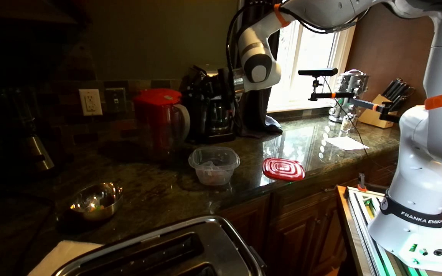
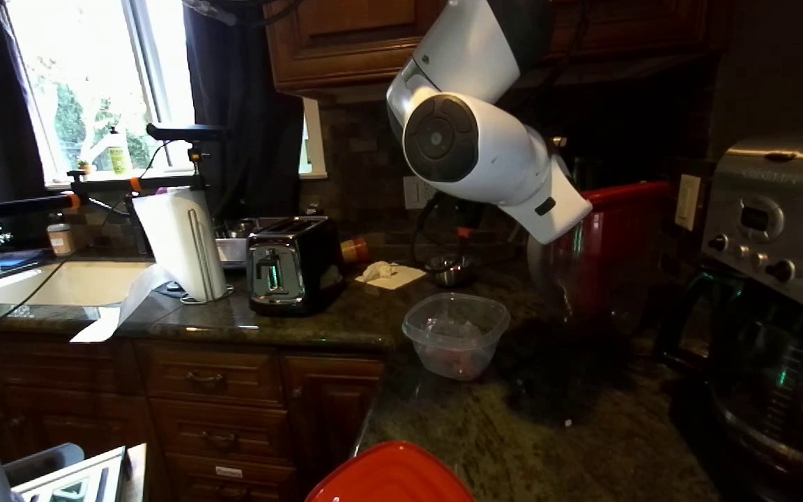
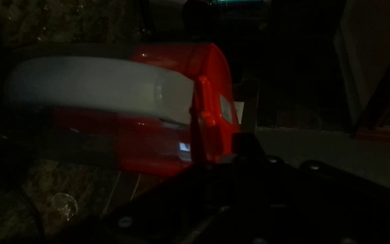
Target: Remove the red lid from the jug.
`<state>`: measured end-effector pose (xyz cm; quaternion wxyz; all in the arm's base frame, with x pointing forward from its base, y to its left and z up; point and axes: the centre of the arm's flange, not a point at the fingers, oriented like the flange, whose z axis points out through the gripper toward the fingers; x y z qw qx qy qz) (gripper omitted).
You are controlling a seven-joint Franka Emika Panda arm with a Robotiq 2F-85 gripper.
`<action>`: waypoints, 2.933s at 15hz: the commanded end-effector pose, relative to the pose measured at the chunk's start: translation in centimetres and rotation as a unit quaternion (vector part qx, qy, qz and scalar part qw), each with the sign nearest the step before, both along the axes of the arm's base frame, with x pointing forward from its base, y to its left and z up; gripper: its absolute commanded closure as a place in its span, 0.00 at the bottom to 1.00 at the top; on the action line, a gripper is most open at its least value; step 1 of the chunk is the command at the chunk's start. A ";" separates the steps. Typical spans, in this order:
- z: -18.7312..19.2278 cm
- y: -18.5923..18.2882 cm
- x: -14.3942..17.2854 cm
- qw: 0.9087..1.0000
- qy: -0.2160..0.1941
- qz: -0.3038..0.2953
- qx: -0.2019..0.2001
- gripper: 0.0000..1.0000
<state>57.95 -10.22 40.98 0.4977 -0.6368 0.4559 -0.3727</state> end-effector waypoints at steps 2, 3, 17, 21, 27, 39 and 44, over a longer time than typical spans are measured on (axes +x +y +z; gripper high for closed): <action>0.6 -0.2 -1.7 1.000 -0.001 0.003 0.008 0.74; 0.6 -0.2 -1.8 1.000 0.001 0.005 0.008 0.72; -0.3 0.7 -0.2 0.994 -0.070 -0.031 -0.083 0.00; -0.6 1.4 1.1 0.990 -0.087 -0.037 -0.108 0.01; -1.9 2.0 3.1 0.987 -0.086 -0.039 -0.132 0.00; -1.0 0.1 4.5 0.984 -0.099 -0.056 -0.138 0.00; -1.4 0.6 4.5 0.984 -0.097 -0.051 -0.141 0.00</action>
